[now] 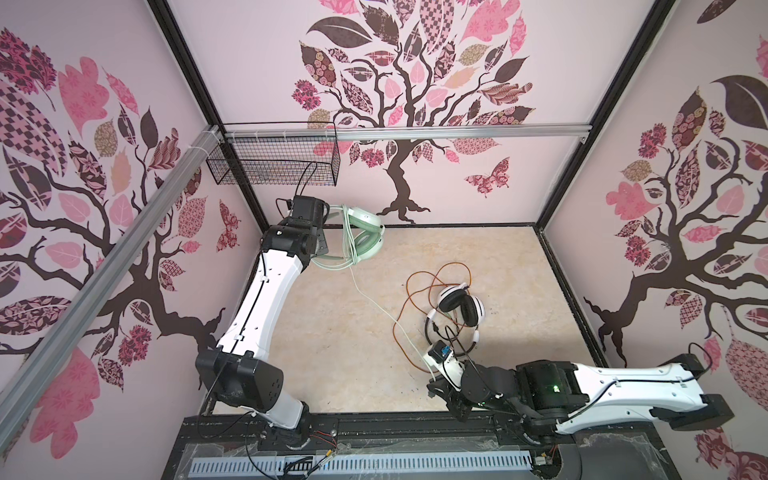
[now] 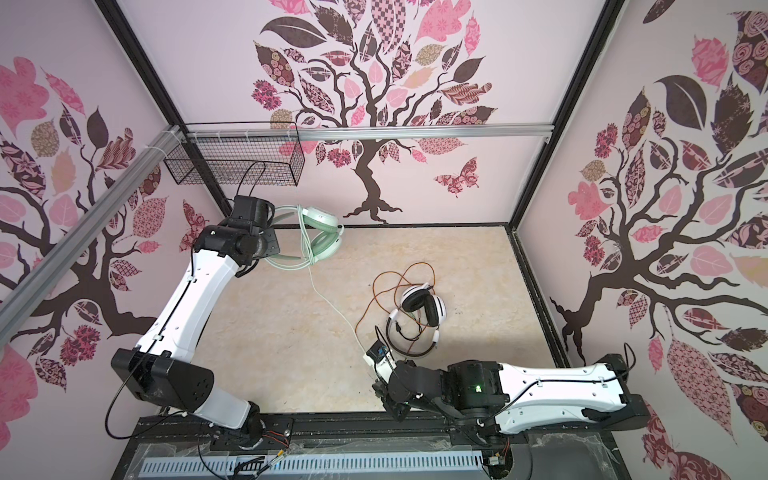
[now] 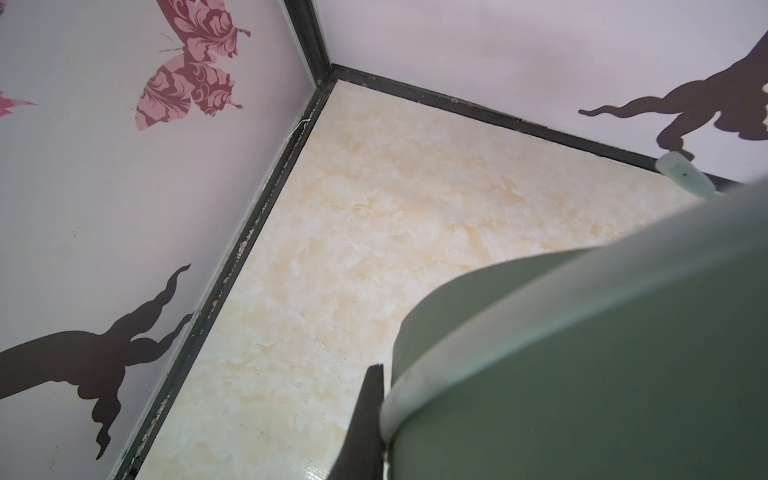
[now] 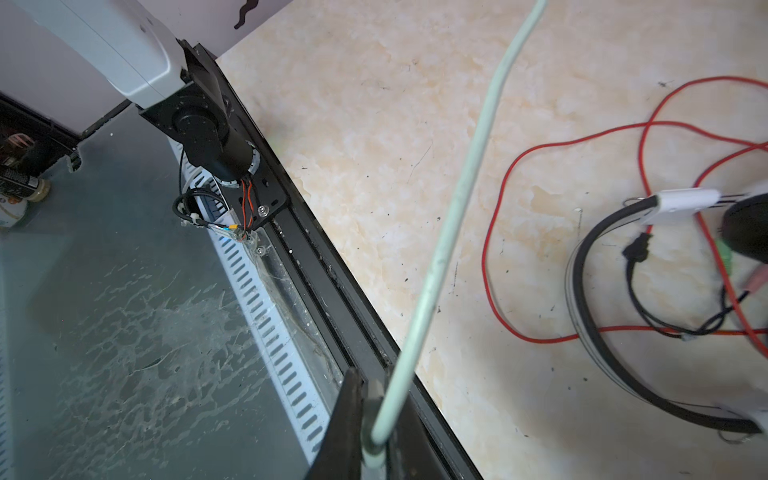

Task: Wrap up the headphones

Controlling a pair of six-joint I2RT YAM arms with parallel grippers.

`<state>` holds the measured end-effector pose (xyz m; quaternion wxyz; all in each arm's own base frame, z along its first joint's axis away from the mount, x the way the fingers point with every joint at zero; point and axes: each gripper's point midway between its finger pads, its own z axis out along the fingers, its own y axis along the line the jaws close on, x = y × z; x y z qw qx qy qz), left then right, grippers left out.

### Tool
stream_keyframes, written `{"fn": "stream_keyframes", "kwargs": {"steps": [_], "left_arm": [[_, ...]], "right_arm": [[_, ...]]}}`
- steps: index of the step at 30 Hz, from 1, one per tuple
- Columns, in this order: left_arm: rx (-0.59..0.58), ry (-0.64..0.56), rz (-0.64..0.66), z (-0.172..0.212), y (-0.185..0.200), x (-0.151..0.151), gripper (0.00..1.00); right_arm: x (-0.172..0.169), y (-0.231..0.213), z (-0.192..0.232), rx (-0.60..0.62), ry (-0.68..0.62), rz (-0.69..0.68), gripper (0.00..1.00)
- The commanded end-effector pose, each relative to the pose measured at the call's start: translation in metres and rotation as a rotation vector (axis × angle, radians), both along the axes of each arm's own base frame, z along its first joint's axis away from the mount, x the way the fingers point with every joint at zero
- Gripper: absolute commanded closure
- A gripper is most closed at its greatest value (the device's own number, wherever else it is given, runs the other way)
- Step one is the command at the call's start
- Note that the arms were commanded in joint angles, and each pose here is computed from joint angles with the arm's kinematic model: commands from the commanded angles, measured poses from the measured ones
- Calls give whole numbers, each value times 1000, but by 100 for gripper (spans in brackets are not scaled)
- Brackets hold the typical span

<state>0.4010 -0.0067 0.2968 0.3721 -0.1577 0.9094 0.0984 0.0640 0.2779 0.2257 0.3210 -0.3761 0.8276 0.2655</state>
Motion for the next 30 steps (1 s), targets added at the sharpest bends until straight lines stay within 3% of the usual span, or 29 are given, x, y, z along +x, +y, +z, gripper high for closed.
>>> {"fn": "stream_keyframes", "kwargs": {"steps": [1, 4, 16, 27, 30], "left_arm": [[-13, -86, 31, 3, 2, 17, 100], [3, -37, 21, -14, 1, 15, 100], [-87, 164, -110, -88, -48, -33, 100], [-143, 316, -353, -138, -119, -107, 100], [-195, 346, -483, -144, -145, -133, 100]], "right_arm": [[17, -30, 1, -172, -107, -50, 100], [29, -40, 13, -222, -175, -97, 100], [62, -40, 96, -172, -434, -178, 100], [91, -21, 157, -249, -708, -269, 100], [103, -14, 167, -263, -792, -292, 100]]}}
